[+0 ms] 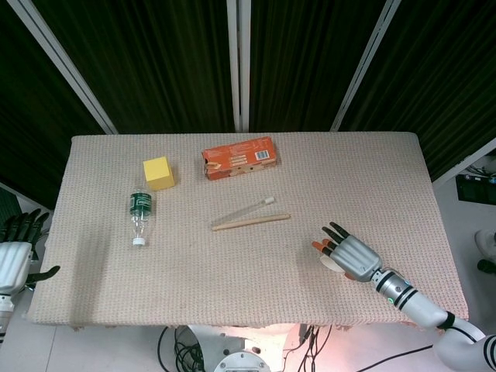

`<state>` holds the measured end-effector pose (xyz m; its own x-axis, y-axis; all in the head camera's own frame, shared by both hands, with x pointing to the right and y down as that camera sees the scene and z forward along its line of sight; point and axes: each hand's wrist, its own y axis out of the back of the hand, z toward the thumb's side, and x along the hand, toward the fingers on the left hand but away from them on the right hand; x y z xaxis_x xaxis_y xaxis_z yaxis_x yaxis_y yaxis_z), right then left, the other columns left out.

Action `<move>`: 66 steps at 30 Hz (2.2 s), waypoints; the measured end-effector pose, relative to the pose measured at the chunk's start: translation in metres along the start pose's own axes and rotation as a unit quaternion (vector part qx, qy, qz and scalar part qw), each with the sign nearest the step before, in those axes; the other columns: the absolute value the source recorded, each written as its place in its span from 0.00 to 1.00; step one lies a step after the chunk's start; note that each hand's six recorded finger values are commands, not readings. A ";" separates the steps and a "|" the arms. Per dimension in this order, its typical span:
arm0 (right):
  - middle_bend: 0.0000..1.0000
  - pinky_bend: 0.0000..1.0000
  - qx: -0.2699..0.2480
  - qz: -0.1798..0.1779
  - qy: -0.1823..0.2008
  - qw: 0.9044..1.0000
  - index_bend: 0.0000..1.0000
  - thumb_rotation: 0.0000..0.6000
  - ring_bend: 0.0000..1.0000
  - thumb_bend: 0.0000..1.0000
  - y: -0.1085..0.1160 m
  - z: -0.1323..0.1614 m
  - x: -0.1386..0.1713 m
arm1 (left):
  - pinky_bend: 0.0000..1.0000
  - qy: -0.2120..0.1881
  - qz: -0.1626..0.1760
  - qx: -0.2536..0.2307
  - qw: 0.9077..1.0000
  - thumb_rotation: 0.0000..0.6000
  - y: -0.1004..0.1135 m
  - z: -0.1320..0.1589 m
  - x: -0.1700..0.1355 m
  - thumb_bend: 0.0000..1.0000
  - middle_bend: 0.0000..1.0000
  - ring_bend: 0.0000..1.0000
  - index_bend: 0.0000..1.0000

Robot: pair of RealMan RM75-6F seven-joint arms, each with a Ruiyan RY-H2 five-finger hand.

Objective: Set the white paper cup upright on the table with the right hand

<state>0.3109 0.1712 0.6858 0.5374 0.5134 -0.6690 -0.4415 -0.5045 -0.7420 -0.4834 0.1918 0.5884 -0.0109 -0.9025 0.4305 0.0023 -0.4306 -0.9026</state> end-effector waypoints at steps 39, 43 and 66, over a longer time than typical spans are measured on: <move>0.53 0.00 -0.183 -0.099 -0.027 0.978 0.52 1.00 0.13 0.13 0.022 -0.021 -0.006 | 0.00 -0.004 -0.007 -0.005 1.000 1.00 -0.001 0.000 0.000 0.03 0.00 0.00 0.00; 0.54 0.00 -0.297 -0.131 -0.027 0.946 0.53 1.00 0.13 0.12 0.027 -0.027 -0.005 | 0.00 -0.003 -0.008 -0.005 1.000 1.00 -0.001 0.000 0.001 0.03 0.00 0.00 0.00; 0.54 0.00 -0.797 -0.116 -0.013 0.592 0.53 1.00 0.11 0.13 -0.058 -0.054 -0.017 | 0.00 -0.002 -0.019 -0.005 1.000 1.00 -0.007 0.000 0.005 0.03 0.00 0.00 0.00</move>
<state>0.3661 0.1543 0.7426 0.4299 0.6971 -0.5738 0.8932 -0.4212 0.1575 -0.4835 0.1904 0.5965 -0.0073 -0.8859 0.4638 -0.0077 -0.4637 -0.8860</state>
